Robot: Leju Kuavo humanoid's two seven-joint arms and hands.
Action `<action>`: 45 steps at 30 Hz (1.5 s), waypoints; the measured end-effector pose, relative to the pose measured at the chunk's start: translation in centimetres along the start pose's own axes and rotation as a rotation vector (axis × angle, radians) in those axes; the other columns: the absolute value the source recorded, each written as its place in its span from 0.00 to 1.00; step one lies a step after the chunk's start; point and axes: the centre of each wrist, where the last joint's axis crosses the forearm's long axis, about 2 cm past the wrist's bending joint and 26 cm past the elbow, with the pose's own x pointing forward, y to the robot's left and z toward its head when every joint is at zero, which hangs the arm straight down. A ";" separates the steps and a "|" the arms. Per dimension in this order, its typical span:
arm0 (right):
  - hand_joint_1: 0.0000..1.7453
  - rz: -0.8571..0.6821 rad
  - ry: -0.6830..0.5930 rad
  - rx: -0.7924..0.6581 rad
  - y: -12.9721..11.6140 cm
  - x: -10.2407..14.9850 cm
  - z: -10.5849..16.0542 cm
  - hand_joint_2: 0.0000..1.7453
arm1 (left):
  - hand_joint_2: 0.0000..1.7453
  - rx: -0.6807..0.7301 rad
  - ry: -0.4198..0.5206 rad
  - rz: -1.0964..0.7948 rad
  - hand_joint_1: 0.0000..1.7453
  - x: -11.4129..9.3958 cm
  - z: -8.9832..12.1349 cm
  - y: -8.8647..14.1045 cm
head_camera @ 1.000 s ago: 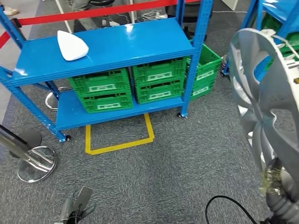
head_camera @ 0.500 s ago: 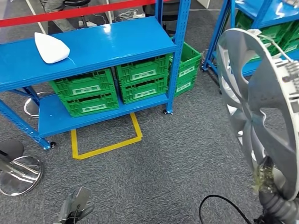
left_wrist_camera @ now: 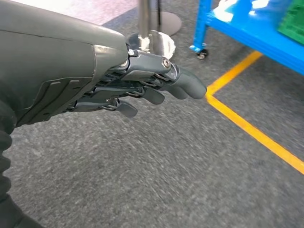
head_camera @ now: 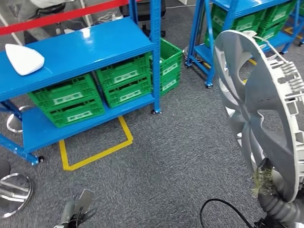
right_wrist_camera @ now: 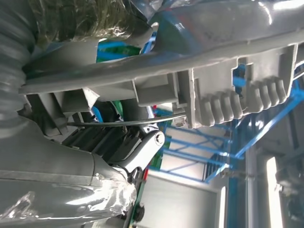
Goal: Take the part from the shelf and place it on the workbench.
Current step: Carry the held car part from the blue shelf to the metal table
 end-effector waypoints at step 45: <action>1.00 -0.008 0.018 0.017 0.1 0.3 0.5 1.00 | 1.00 -0.006 0.005 -0.003 0.00 -0.2 0.0 0.2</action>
